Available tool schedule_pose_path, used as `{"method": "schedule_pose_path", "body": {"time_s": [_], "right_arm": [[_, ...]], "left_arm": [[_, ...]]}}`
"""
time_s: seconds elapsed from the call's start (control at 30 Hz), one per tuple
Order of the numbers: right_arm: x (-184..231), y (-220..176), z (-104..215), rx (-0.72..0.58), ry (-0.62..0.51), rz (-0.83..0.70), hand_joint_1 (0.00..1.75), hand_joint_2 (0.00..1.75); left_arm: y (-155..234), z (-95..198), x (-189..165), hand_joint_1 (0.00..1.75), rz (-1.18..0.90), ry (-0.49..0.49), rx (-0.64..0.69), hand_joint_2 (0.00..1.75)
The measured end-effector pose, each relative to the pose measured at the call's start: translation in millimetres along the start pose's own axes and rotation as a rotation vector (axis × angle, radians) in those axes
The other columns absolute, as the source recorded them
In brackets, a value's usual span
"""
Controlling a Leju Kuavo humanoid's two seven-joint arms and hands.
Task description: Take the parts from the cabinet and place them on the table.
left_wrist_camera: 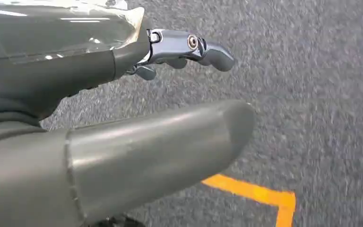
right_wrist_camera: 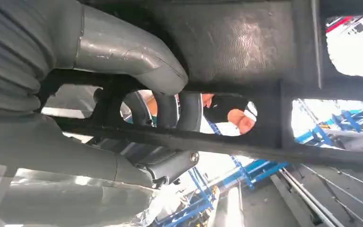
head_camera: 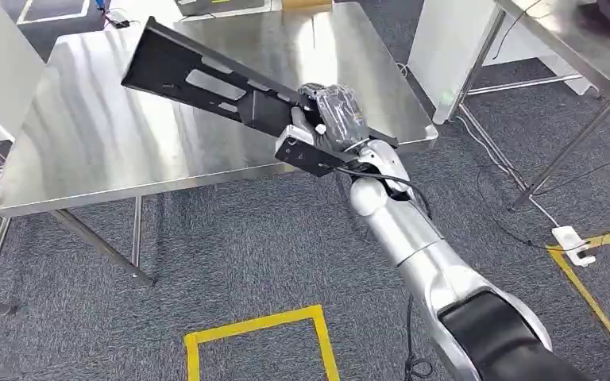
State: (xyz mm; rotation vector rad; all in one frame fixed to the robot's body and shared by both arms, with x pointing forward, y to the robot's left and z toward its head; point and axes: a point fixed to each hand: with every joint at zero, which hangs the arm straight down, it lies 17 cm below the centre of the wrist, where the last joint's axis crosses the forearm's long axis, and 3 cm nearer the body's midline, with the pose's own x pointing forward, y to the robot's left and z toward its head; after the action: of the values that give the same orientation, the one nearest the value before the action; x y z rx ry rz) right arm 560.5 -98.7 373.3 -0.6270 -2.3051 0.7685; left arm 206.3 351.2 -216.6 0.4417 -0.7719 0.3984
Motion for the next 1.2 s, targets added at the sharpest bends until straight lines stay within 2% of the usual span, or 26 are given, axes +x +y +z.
{"method": "schedule_pose_path", "body": {"time_s": [0.57, 0.73, 0.93, 1.2], "right_arm": [[10.1, -1.6, -7.5, -0.001, -0.019, -0.003, 1.75, 1.75], [-4.1, 3.4, 5.5, 0.018, 0.01, 0.005, 1.75, 1.75], [-6.1, 1.9, 5.7, 0.019, 0.014, 0.008, 1.75, 1.75], [6.6, -3.6, -8.9, 0.014, -0.017, 0.015, 1.75, 1.75]], "left_arm": [[-1.0, 1.1, -0.4, 0.0, 0.004, 0.0, 0.004, 0.0], [-3.1, 3.0, -2.7, 0.0, 0.008, 0.005, -0.002, 0.0], [-4.0, 3.4, -2.9, 0.0, 0.008, 0.006, -0.003, 0.0], [-2.1, 3.4, -2.9, 0.0, 0.018, 0.003, 0.004, 0.0]]}}
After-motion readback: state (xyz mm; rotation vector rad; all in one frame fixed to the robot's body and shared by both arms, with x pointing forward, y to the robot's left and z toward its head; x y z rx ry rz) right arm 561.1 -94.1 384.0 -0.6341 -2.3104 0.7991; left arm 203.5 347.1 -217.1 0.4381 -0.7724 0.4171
